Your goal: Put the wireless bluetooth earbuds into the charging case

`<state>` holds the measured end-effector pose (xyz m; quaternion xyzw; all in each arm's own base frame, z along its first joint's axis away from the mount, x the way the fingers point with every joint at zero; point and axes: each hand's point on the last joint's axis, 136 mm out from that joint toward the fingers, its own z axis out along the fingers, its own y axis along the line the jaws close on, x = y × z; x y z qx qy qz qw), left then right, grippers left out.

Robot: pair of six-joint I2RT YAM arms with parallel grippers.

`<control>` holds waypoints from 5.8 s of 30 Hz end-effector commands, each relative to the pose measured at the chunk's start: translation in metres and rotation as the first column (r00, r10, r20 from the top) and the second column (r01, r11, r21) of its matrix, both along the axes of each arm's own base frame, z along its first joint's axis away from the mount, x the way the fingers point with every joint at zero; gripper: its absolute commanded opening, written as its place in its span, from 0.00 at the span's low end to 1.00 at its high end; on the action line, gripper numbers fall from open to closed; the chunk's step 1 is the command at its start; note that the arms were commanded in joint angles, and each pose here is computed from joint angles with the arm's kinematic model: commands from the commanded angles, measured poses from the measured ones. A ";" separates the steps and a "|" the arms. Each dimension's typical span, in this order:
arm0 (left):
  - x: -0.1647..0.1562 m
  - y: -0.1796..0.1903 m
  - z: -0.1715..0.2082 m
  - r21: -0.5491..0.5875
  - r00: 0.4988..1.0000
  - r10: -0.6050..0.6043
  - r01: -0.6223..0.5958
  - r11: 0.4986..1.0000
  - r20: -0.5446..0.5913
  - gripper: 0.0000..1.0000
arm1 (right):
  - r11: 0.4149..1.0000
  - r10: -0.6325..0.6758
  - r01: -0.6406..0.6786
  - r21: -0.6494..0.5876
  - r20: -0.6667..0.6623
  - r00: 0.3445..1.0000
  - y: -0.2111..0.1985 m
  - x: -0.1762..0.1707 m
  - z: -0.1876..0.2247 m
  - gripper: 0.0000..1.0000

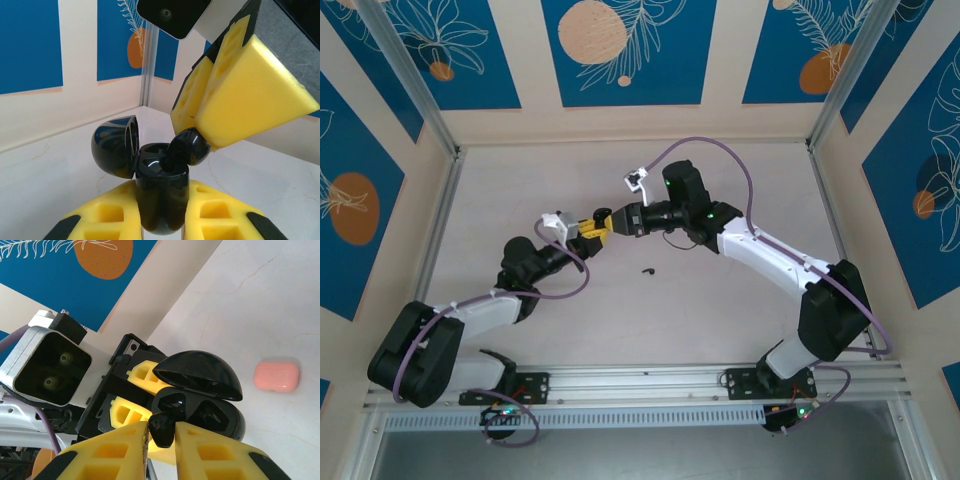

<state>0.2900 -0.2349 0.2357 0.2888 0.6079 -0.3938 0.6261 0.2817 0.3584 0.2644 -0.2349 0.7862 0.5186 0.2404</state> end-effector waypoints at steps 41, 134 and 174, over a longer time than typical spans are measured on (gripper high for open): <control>-0.005 -0.006 0.014 -0.022 0.999 -0.034 0.035 0.999 0.035 0.00 | 0.998 -0.051 0.050 0.029 0.027 0.998 -0.003 0.003 0.021 0.34; -0.001 0.020 -0.026 0.098 0.989 0.140 -0.135 0.986 -0.048 0.00 | 0.805 -0.489 -0.022 -0.593 -0.684 0.542 -0.074 -0.032 -0.189 0.42; -0.002 0.023 -0.030 0.118 0.987 0.156 -0.150 0.982 -0.042 0.00 | 0.633 -0.269 -0.201 -0.748 -0.456 0.848 -0.078 0.016 -0.199 0.42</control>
